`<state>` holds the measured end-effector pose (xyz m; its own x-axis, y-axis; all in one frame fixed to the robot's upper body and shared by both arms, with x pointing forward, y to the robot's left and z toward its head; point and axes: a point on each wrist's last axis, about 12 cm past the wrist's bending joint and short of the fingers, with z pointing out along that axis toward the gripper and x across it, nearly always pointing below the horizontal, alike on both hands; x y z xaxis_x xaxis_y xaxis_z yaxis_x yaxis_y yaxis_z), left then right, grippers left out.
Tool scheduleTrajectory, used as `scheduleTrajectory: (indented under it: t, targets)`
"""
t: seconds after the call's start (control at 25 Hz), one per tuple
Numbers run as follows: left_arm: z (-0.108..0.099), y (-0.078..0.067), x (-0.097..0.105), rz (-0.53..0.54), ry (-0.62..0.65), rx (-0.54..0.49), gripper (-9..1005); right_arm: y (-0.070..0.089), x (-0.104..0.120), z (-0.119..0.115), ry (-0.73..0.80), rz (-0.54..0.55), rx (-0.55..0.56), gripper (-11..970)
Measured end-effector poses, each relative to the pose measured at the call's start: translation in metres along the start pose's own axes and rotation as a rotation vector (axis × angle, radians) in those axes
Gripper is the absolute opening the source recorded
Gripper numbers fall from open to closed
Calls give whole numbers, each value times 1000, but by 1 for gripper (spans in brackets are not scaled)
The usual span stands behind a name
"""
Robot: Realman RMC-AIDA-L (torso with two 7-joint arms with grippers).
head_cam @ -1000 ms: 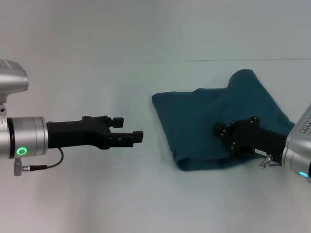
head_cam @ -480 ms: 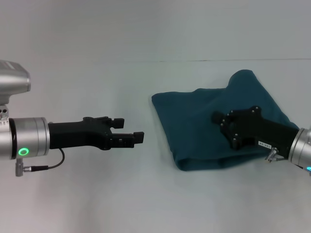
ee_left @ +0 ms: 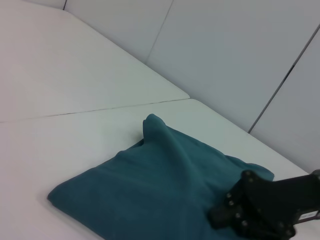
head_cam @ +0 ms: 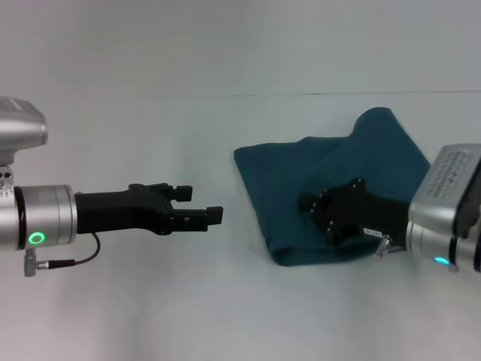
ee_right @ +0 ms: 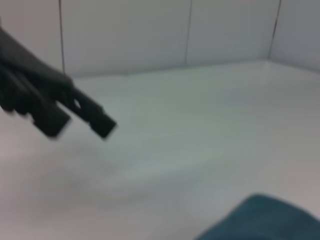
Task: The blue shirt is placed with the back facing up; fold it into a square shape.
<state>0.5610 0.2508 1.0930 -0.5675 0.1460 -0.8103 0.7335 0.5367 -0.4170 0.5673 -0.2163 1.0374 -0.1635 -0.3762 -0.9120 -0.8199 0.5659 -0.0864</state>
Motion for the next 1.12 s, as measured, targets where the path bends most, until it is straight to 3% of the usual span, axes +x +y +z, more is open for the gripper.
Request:
scheduleTrajectory:
  t: [0.4,0.6,0.84,1.12]
  targets:
    - [0,-1,1,-1,3,4,917,-2,15,3,112,12,41,-2]
    - [1,-1,0,0,2,3,918,-3,10,0,71,22,36,-2]
    - [8,0,-2,-31,5,7,910,-13,-12,-19,-53,56,61,7]
    - [33,12,-12,-234,107,-71,895,-37,-60,-73,-124,87,134,66]
